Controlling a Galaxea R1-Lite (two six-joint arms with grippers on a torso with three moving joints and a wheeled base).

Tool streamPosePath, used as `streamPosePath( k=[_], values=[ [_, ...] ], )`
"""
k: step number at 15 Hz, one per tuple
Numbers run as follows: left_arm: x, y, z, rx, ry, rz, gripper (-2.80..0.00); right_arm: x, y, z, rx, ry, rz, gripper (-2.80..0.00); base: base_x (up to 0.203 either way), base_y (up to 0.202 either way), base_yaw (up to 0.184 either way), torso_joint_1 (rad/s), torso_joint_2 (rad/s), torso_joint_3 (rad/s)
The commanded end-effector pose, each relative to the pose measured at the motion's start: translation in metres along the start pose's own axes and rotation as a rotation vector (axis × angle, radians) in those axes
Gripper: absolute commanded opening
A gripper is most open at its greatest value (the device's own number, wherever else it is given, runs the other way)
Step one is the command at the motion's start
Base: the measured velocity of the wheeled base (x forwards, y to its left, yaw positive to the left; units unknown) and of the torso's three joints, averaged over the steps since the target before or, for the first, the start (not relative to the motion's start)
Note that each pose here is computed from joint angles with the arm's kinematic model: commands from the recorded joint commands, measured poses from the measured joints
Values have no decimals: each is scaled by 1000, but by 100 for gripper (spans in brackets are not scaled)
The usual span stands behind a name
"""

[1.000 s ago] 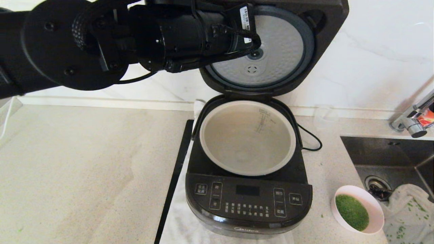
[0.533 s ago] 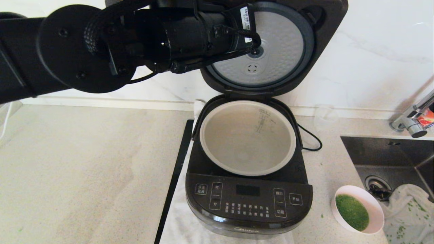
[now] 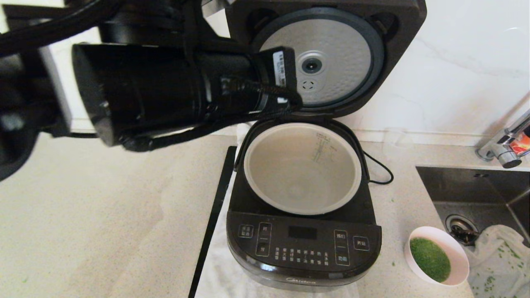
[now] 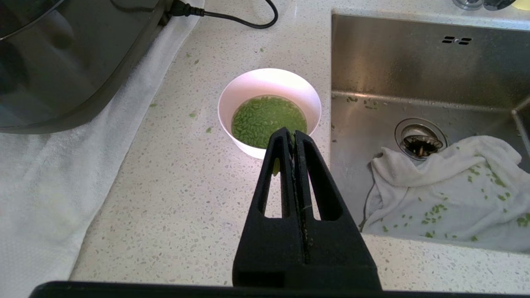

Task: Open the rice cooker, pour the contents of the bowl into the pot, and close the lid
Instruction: Open the rice cooker, then turn on the tap

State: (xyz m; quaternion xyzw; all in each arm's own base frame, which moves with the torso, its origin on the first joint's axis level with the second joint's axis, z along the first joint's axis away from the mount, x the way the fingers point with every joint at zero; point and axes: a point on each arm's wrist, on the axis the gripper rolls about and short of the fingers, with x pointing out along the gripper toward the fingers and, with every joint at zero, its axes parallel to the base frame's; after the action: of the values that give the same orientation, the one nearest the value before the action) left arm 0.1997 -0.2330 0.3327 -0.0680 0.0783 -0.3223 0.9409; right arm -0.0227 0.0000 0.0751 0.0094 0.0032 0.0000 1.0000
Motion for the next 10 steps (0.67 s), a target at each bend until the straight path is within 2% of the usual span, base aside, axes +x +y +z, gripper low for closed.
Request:
streamPosePath(
  k=[1, 3, 5, 8, 10],
  values=[
    [-64, 10, -6, 5, -10, 13, -280, 0, 0, 0, 0, -1, 1, -280, 0, 0, 0, 0, 0, 0],
    [-113, 25, -15, 11, -34, 43, -280, 0, 0, 0, 0, -1, 0, -280, 0, 0, 0, 0, 0, 0],
    [-160, 49, -21, 23, -94, 137, -280, 0, 0, 0, 1, -1, 1, -280, 0, 0, 0, 0, 0, 0],
    [-200, 89, -39, 33, -139, 458, -280, 0, 0, 0, 0, 0, 1, -280, 0, 0, 0, 0, 0, 0],
    [-237, 97, -59, 30, -199, 637, -280, 0, 0, 0, 0, 0, 2, -280, 0, 0, 0, 0, 0, 0]
  ],
)
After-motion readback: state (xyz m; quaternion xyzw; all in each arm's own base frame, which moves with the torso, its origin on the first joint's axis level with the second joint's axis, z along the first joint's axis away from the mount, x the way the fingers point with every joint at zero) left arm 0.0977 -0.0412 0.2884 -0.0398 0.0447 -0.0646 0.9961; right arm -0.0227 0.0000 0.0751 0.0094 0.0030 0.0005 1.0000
